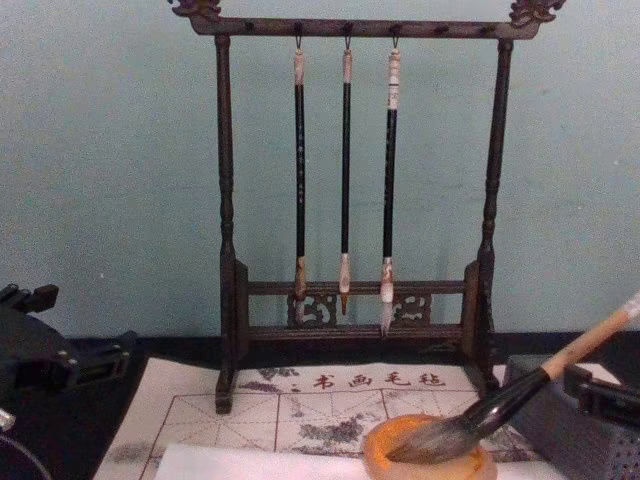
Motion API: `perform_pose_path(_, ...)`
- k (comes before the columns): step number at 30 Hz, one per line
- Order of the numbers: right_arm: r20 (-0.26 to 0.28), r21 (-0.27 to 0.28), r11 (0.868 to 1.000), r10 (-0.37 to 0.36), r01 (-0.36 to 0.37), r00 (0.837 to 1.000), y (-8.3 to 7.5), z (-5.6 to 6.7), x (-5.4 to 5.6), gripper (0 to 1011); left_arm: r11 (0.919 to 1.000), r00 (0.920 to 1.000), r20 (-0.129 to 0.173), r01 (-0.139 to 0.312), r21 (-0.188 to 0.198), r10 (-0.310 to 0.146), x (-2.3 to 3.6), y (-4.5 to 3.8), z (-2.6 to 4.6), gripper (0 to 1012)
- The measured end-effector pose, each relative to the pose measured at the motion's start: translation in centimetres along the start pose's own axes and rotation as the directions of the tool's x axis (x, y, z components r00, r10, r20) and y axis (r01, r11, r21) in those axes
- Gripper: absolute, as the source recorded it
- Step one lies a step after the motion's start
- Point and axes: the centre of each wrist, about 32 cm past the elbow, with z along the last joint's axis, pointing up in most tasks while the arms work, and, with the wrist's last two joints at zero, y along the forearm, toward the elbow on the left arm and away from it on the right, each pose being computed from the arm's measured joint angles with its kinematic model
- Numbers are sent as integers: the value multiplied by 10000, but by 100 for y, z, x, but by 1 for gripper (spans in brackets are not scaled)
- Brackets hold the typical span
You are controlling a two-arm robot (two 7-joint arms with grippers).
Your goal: Pick up the brush from the inkstone, write on the paper, then place the brush back to its original position.
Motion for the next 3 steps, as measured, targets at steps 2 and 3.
perform_pose_path(2,-1,1,10000,0,0,10000,0,0,0,1000,10000,10000,0,0,0,0,0,0,0,1001)
perform_pose_path(3,-1,0,10000,0,0,10000,0,0,0,1000,10000,10000,0,0,0,0,0,0,0,1001)
